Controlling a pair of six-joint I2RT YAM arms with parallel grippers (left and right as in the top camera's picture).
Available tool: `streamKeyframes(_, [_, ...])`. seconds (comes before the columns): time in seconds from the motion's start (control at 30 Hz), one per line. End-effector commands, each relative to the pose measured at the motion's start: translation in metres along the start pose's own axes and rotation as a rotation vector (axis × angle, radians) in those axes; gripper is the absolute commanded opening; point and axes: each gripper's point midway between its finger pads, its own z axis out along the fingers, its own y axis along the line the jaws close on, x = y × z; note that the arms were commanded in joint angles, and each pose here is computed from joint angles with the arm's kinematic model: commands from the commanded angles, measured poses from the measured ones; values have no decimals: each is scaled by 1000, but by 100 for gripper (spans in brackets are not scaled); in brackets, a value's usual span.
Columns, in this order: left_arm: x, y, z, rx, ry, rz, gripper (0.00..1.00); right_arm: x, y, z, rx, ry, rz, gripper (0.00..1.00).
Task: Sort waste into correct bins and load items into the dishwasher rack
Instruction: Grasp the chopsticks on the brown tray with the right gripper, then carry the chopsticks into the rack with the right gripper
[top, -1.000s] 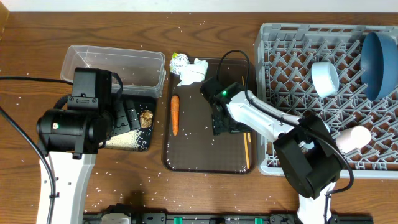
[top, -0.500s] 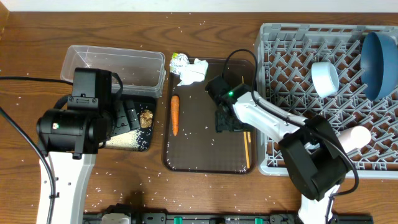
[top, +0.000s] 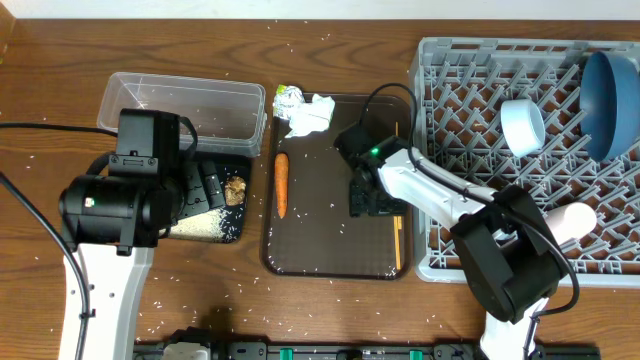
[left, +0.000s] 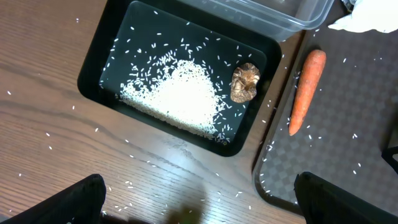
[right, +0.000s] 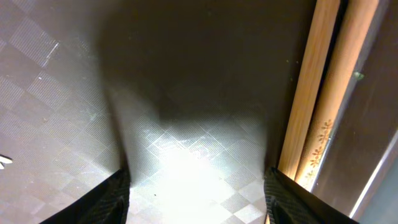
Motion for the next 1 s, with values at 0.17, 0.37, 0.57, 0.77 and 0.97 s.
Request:
streamKeyframes(0.17, [-2, 3, 0, -17, -3, 7, 98, 0, -5, -2, 7, -25, -61, 68])
streamKeyframes(0.37, [-2, 3, 0, -17, -4, 7, 98, -10, -2, -32, -46, -105, -37, 71])
streamKeyframes(0.57, [-2, 3, 0, -17, -3, 7, 98, -5, -10, -15, 2, -73, 9, 71])
streamKeyframes(0.77, [-2, 3, 0, -17, -3, 7, 98, 4, -17, 14, 60, -3, 42, 71])
streamKeyframes(0.97, [-2, 3, 0, -17, -3, 7, 98, 9, -10, 20, 30, 29, 18, 59])
